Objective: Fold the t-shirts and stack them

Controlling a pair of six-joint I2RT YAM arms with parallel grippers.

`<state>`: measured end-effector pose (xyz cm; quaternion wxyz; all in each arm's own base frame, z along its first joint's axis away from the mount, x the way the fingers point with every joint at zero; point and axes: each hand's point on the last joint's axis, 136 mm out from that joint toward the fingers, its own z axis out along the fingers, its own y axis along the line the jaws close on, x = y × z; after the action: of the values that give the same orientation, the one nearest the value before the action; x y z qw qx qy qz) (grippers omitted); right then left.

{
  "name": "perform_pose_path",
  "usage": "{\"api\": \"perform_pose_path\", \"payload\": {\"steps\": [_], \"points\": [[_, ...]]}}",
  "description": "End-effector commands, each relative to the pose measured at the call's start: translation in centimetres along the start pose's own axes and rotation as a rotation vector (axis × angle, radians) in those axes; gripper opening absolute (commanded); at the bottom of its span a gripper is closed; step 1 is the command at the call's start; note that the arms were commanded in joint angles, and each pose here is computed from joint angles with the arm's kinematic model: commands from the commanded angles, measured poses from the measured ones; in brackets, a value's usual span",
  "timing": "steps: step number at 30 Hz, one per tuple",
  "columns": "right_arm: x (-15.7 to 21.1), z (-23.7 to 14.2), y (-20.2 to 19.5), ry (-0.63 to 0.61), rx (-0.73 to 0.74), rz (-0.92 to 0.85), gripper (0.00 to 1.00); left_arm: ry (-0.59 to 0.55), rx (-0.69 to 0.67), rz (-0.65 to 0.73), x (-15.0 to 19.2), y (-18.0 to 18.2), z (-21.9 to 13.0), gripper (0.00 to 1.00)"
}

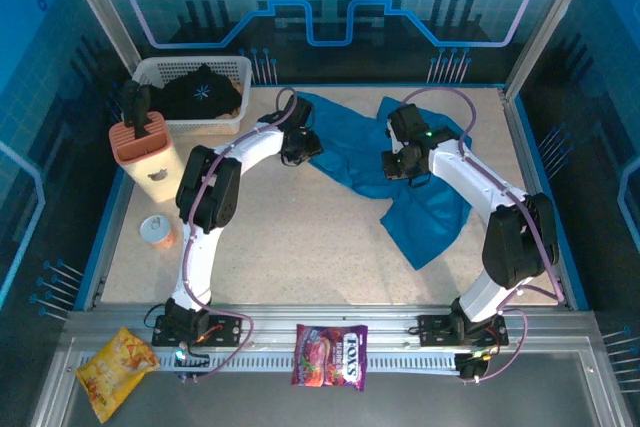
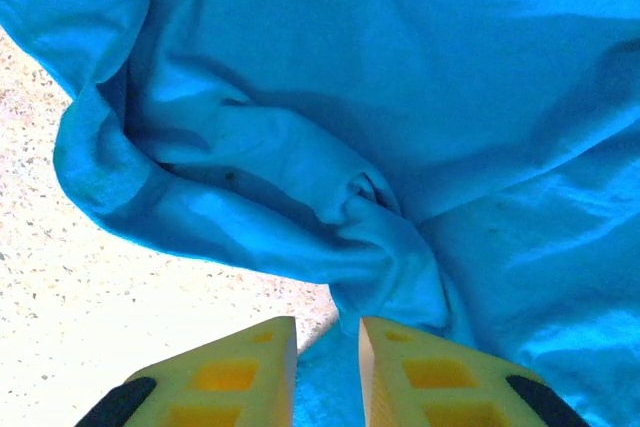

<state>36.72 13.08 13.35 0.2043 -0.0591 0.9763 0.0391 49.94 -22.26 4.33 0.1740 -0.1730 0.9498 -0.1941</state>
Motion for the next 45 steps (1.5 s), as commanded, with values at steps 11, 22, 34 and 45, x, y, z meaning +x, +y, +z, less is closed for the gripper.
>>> {"api": "perform_pose_path", "payload": {"steps": [11,22,34,45], "points": [[-0.5,-2.0,-0.3,-0.038,-0.011,0.022,0.23,-0.031,0.001,-0.015,-1.4,-0.1,0.2,0.23],[-0.4,-2.0,-0.3,-0.034,-0.013,0.022,0.22,-0.049,0.014,-0.004,-1.8,-0.6,-0.9,0.22],[-0.4,-1.7,-0.1,-0.028,-0.016,0.023,0.21,-0.064,0.042,0.002,-1.9,-1.4,-1.7,0.00],[-0.3,-1.6,0.2,-0.022,-0.030,0.022,0.20,-0.139,0.118,0.063,-1.2,-4.4,-8.9,0.00]]}}
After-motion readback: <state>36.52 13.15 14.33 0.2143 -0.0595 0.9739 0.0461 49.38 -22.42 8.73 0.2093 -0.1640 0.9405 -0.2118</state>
